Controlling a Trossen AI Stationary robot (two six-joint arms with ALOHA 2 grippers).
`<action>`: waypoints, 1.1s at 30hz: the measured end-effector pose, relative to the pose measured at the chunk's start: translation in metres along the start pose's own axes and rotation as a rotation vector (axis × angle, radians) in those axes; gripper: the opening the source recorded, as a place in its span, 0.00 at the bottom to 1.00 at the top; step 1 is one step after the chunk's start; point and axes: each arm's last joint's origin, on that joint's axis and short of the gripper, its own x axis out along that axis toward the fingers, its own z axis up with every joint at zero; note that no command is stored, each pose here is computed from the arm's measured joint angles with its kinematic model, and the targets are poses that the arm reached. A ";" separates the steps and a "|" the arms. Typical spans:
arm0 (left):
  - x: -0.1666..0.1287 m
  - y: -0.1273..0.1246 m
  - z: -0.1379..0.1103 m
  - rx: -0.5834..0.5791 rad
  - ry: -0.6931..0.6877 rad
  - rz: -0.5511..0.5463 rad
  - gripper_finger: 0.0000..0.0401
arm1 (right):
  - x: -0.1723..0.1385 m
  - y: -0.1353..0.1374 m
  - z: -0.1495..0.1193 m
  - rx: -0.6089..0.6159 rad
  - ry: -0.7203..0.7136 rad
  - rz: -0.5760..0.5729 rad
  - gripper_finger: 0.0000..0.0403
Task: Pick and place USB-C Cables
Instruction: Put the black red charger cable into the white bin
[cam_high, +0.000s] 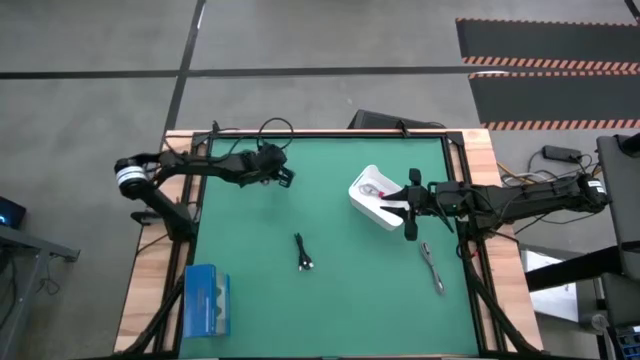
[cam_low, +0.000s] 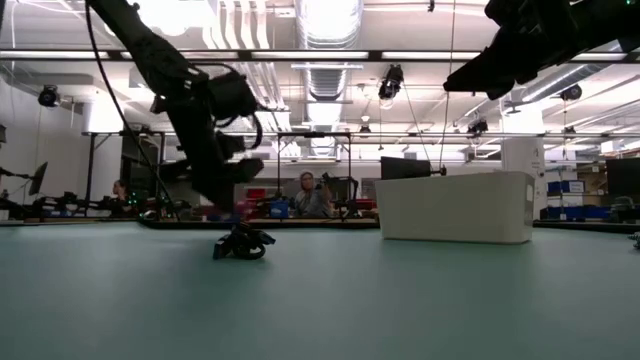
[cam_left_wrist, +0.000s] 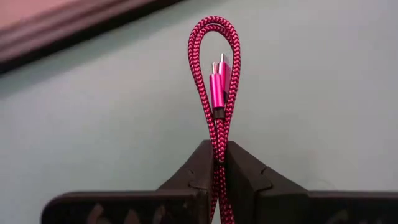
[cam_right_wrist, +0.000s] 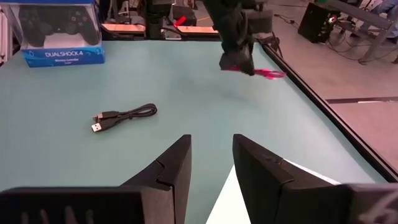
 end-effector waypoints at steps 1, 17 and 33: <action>-0.006 -0.002 0.002 0.015 -0.022 -0.019 0.03 | 0.000 0.000 0.000 0.000 0.000 0.000 0.27; -0.112 -0.057 0.013 0.193 -0.503 -0.455 0.02 | 0.001 0.000 -0.004 0.002 -0.012 0.000 0.27; -0.167 -0.103 -0.014 0.299 -0.755 -0.759 0.02 | 0.003 0.005 0.003 0.053 -0.228 0.138 0.27</action>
